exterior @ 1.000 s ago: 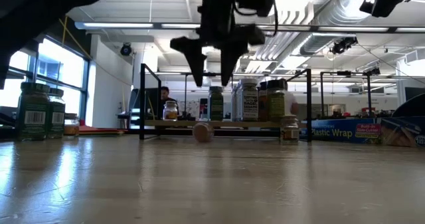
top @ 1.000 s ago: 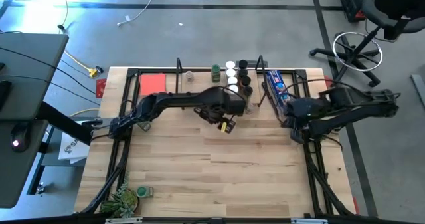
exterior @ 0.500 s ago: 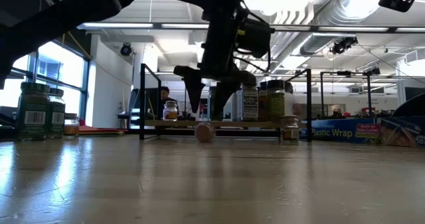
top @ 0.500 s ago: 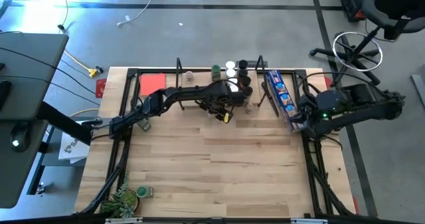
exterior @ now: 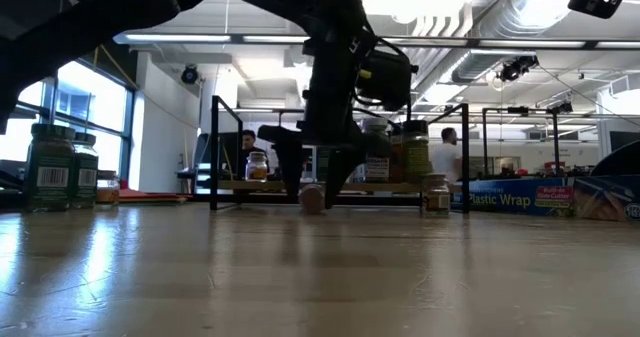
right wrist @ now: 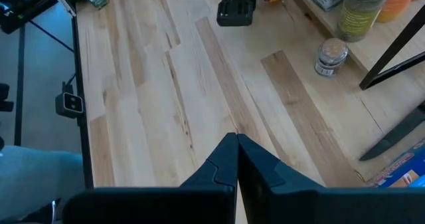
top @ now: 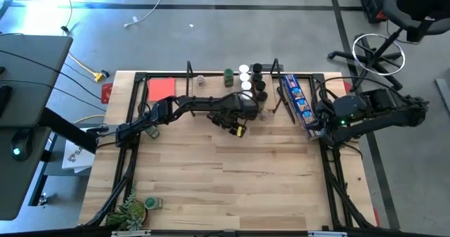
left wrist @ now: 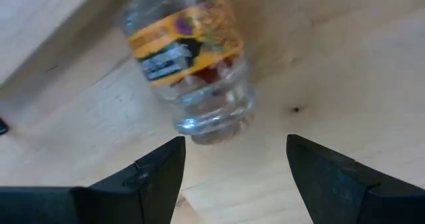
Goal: Shelf spices
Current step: Put the bottom right brown bottle on the shelf aligned with the other brown seasoning bottle
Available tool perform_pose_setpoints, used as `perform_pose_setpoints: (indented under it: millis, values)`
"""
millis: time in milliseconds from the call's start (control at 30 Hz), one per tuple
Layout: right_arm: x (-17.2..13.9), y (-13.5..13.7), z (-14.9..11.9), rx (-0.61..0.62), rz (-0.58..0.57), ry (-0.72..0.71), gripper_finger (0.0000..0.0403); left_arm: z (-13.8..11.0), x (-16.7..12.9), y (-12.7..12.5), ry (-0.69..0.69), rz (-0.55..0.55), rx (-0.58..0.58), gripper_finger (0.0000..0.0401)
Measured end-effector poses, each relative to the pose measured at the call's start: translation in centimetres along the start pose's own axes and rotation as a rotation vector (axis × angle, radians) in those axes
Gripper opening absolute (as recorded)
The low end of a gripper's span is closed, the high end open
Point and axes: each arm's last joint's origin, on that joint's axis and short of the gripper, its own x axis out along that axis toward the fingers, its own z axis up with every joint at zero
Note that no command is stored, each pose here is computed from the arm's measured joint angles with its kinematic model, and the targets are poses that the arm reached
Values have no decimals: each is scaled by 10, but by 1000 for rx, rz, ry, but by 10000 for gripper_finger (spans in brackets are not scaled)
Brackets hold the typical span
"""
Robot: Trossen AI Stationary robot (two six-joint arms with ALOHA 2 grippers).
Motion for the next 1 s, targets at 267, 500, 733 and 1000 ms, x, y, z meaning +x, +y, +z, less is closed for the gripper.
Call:
perform_pose_setpoints:
  millis: [267, 500, 733, 1000]
  values:
    - [0, 0, 0, 11, -1, -1, 0, 2, 7, -3, -91, 21, -41, 258]
    - [0, 0, 0, 19, 0, -2, 0, 5, 7, -8, -155, -8, -100, 258]
    - [0, 0, 0, 27, -1, -1, 0, 8, 6, -8, -206, 3, -134, 243]
    - [0, 0, 0, 27, -1, -1, 0, 8, 6, -10, -232, -1, -151, 215]
